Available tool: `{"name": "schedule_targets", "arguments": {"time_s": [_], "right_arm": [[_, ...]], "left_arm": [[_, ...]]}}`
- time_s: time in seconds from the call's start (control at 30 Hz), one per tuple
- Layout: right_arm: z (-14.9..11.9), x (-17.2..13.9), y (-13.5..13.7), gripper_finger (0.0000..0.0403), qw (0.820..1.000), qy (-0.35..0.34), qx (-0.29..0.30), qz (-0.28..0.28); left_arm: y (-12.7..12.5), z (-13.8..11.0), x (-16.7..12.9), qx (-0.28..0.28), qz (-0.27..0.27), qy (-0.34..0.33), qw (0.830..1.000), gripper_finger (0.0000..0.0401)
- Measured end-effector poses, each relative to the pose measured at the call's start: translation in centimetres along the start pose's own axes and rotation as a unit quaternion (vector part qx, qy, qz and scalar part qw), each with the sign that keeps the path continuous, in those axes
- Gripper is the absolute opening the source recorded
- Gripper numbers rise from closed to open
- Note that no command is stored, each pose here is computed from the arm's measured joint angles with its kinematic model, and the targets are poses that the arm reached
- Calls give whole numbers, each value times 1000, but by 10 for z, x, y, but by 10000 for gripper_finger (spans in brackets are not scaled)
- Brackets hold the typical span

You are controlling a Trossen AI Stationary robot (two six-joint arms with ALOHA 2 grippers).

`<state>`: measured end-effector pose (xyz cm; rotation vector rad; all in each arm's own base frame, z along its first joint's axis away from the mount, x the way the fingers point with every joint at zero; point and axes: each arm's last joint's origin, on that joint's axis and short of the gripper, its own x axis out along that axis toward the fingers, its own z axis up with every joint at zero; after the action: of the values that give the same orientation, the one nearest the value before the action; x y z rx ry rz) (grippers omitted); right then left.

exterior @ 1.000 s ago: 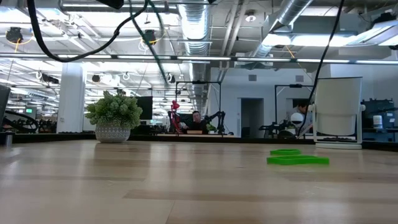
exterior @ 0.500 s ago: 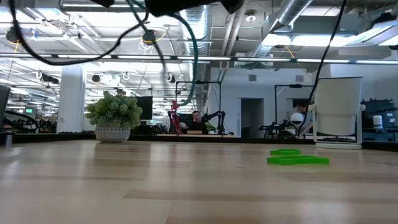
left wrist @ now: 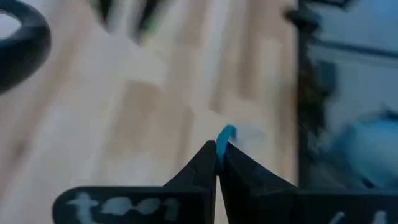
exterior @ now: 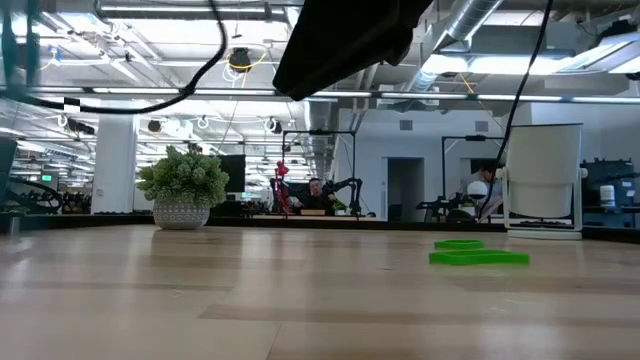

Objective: Pick and place items into bin
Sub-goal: Put the blue rubber band into the black bin

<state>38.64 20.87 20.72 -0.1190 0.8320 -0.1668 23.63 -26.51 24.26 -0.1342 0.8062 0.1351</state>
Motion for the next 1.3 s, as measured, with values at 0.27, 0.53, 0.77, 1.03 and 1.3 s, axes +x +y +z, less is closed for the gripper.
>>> {"name": "schedule_targets", "arguments": {"time_s": [0.27, 0.53, 0.77, 1.03, 1.3], "right_arm": [[-6, 3, 0, 124, 1000, 9, 14, -3], [-22, 15, -4, 123, 1000, 21, 11, -11], [-25, 22, -9, 122, 1000, 14, 23, -11], [-23, 23, -9, 123, 1000, 5, 30, -8], [-23, 23, -9, 123, 1000, 5, 30, -8]], "left_arm": [[-12, -45, -37, -84, 14, 54, 995, 0], [-11, -92, -75, -169, 57, 130, 975, 0], [9, -107, -92, -187, 160, 110, 963, 0], [14, -101, -89, -178, 179, 93, 963, 0], [11, -94, -80, -150, 164, 105, 969, 0]]}}
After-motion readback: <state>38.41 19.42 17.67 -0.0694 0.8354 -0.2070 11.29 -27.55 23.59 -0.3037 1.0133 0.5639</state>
